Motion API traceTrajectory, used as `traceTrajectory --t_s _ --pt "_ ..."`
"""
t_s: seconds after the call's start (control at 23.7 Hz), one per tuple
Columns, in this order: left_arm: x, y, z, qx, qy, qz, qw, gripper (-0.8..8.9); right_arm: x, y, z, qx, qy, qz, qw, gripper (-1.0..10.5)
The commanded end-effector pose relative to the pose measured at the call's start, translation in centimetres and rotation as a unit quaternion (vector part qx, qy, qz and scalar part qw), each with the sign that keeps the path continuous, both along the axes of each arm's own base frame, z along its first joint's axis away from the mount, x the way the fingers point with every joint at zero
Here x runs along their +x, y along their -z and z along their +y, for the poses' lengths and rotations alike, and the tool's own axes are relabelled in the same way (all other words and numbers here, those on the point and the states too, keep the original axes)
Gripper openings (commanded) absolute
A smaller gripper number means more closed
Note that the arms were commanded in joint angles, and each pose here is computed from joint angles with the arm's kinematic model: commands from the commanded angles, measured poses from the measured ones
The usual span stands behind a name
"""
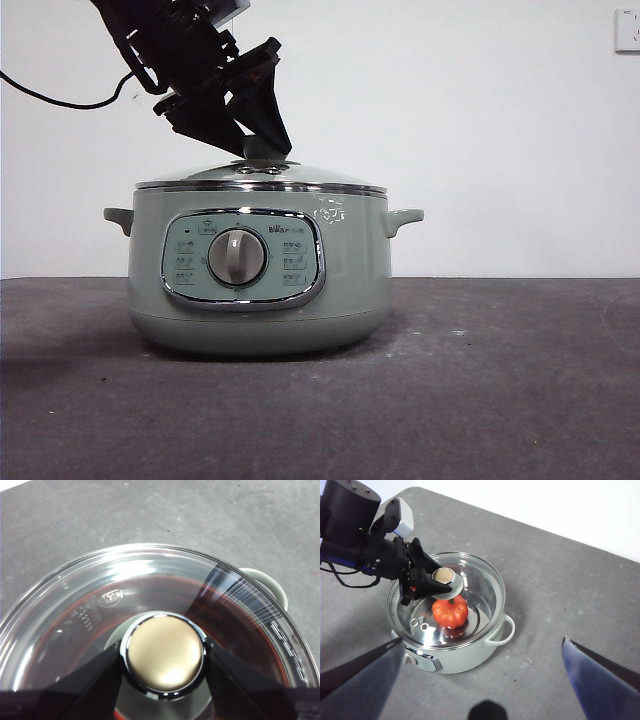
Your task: Pick up the pumpkin,open the lid,put the pumpkin in the pot,close the lid
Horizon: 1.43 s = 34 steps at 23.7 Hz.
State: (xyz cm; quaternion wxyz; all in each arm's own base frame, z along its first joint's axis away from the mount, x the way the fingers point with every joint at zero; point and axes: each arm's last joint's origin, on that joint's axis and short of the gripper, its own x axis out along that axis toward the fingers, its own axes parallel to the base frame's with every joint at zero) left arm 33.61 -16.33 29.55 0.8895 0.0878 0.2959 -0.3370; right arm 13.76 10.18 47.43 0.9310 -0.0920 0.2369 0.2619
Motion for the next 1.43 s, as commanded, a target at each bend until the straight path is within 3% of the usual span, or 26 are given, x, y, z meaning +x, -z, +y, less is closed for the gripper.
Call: traceTrajectory --t_s 0.04,0.51,0.59,0.72,0.8,1.14,1.43 --pt "0.1 0.4 -0.3 -0.002 0.008 0.011 1.000 -0.09 0.0 0.0 0.1 0.006 0.002 0.001 1.000 6.0" --pt "-0.4 1.1 0.0 0.019 0.007 0.055 0.998 0.11 0.0 0.0 0.1 0.005 0.002 0.003 1.000 6.0" --pt "-0.4 1.1 0.0 0.019 0.007 0.055 0.998 1.06 0.0 0.0 0.0 0.003 0.002 0.004 1.000 6.0" --pt "-0.5 1.0 0.0 0.019 0.007 0.055 0.998 3.91 0.0 0.2 0.0 -0.001 0.002 0.010 1.000 6.0" --pt "-0.6 0.8 0.1 0.017 0.006 0.052 0.998 5.16 -0.1 0.3 0.0 -0.006 0.002 0.016 1.000 6.0" --pt "-2.5 -2.5 1.0 0.000 0.005 0.018 1.000 5.32 -0.4 0.8 -0.2 -0.022 0.001 0.040 0.999 6.0" --pt "-11.0 -8.4 4.8 -0.007 0.024 0.039 0.999 5.30 -1.3 1.7 -0.2 -0.009 -0.090 0.130 0.987 5.9"
